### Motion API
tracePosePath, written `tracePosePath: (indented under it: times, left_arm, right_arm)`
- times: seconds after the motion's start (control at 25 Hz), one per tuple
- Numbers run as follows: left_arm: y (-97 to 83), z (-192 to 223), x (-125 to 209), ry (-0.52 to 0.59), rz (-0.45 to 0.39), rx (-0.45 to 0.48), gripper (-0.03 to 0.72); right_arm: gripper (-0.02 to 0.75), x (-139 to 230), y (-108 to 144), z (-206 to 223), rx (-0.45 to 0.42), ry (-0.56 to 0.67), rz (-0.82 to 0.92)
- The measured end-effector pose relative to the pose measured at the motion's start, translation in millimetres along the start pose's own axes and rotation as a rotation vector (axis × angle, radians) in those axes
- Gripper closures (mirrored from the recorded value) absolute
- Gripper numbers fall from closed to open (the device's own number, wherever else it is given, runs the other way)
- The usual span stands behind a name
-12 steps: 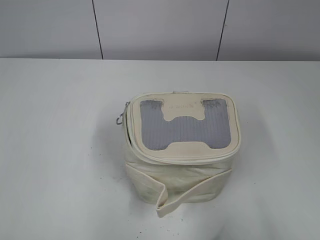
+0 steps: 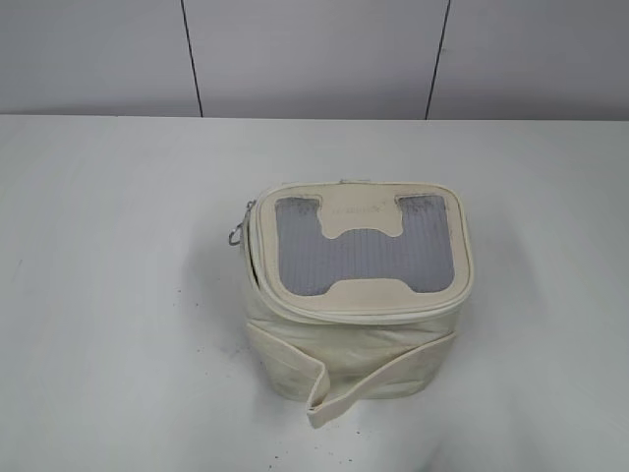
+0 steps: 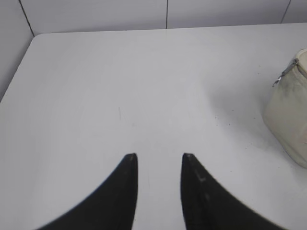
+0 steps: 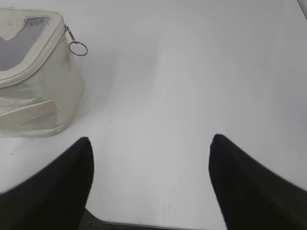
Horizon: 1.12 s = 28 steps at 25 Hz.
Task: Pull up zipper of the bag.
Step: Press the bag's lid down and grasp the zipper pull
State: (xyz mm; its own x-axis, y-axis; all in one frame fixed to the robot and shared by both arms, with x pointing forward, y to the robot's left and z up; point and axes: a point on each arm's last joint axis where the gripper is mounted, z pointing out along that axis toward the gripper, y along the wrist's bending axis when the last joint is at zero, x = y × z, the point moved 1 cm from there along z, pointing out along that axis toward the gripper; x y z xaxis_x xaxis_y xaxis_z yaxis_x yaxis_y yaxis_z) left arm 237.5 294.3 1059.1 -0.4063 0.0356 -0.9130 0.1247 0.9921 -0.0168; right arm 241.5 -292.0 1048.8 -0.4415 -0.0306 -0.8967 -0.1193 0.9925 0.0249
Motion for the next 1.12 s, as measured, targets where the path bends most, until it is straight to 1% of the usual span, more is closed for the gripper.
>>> tracePosePath:
  times: [1.12]
  left_arm:
    - [0.0, 0.0, 0.0, 0.000, 0.000, 0.000, 0.447]
  right_arm:
    - [0.155, 0.0, 0.0, 0.0, 0.000, 0.000, 0.000]
